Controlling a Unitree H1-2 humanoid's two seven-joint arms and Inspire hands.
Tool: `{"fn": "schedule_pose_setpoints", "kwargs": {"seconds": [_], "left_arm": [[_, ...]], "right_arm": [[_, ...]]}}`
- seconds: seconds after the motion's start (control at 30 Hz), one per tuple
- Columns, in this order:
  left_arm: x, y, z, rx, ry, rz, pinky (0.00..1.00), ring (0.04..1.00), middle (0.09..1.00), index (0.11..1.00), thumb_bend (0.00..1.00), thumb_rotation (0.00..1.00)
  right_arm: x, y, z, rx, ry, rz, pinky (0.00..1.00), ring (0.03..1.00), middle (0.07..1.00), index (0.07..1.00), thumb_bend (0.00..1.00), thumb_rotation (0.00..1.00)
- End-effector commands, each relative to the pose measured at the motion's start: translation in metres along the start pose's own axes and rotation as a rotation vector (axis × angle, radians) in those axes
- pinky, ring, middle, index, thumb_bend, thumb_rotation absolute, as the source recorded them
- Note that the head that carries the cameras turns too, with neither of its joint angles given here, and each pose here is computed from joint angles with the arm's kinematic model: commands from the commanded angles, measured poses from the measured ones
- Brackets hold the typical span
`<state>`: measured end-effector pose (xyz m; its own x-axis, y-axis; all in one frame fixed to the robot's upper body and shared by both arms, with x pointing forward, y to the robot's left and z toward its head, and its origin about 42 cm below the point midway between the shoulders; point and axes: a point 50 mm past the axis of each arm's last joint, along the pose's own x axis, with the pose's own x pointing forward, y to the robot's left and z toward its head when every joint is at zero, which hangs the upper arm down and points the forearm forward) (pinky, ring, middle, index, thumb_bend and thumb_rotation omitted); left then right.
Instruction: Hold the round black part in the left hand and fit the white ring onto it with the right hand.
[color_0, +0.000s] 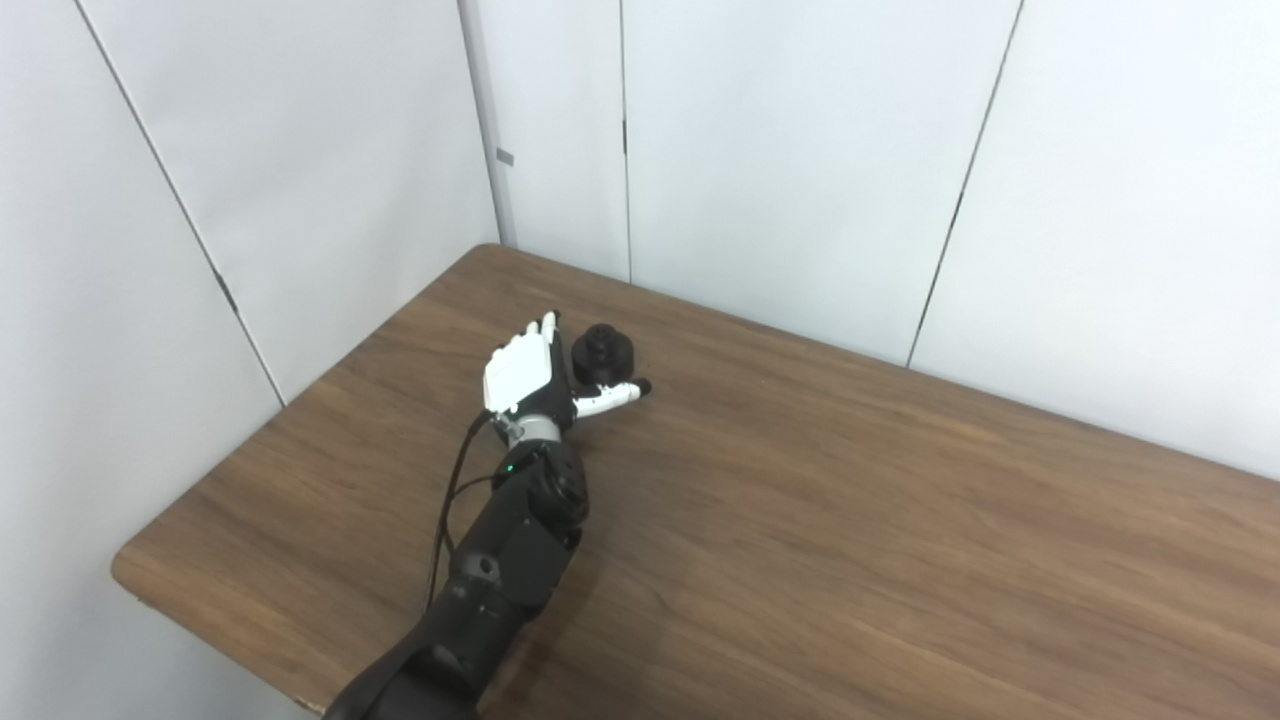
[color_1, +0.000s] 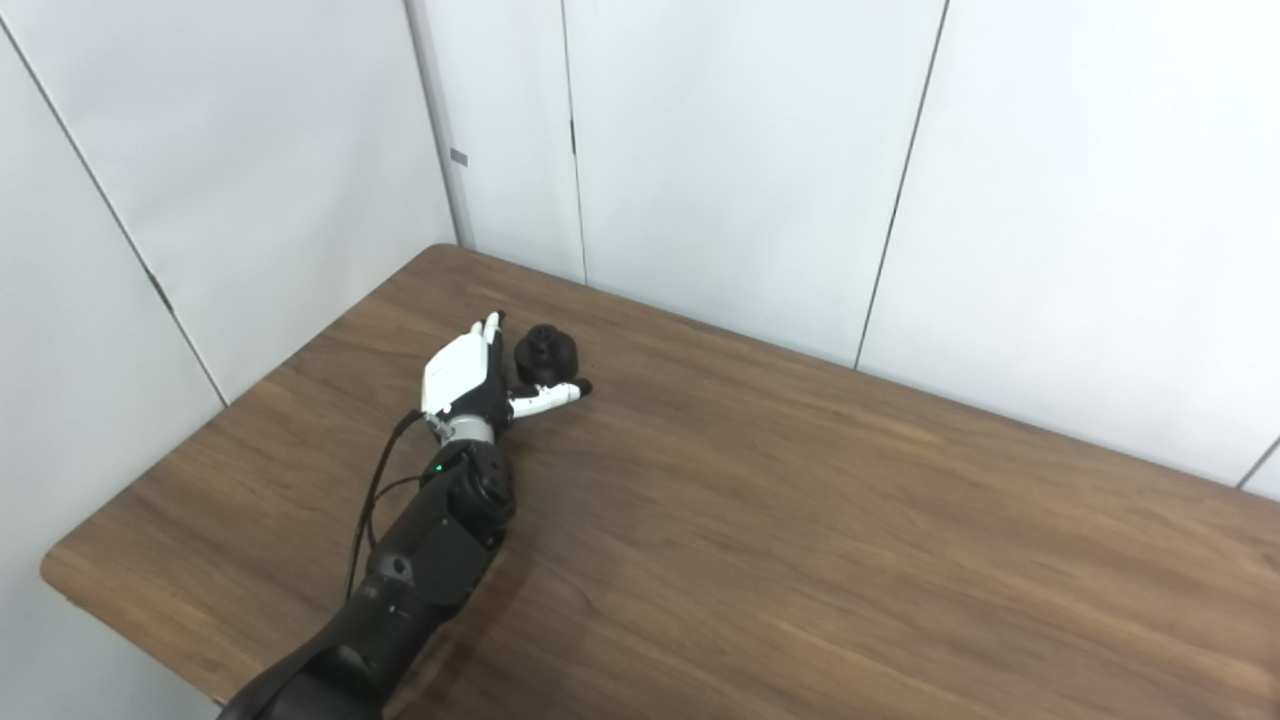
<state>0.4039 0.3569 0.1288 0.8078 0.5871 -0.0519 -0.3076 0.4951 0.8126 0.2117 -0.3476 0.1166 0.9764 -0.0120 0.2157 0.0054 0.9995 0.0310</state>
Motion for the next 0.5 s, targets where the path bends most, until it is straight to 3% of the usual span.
{"fn": "schedule_pose_setpoints", "kwargs": {"seconds": [0.0,0.47], "left_arm": [[0.0032,-0.0013,0.0142,-0.042,-0.018,-0.033,1.00,1.000,1.000,1.000,1.00,0.57],[0.0014,-0.0047,0.0126,-0.063,-0.035,-0.045,1.00,1.000,1.000,1.000,1.00,0.54]], "right_arm": [[-0.0323,0.0108,-0.0281,0.059,0.111,-0.044,1.00,1.000,1.000,1.000,0.59,0.86],[-0.0378,0.0138,-0.0259,0.065,0.114,-0.049,1.00,1.000,1.000,1.000,0.56,0.86]]}}
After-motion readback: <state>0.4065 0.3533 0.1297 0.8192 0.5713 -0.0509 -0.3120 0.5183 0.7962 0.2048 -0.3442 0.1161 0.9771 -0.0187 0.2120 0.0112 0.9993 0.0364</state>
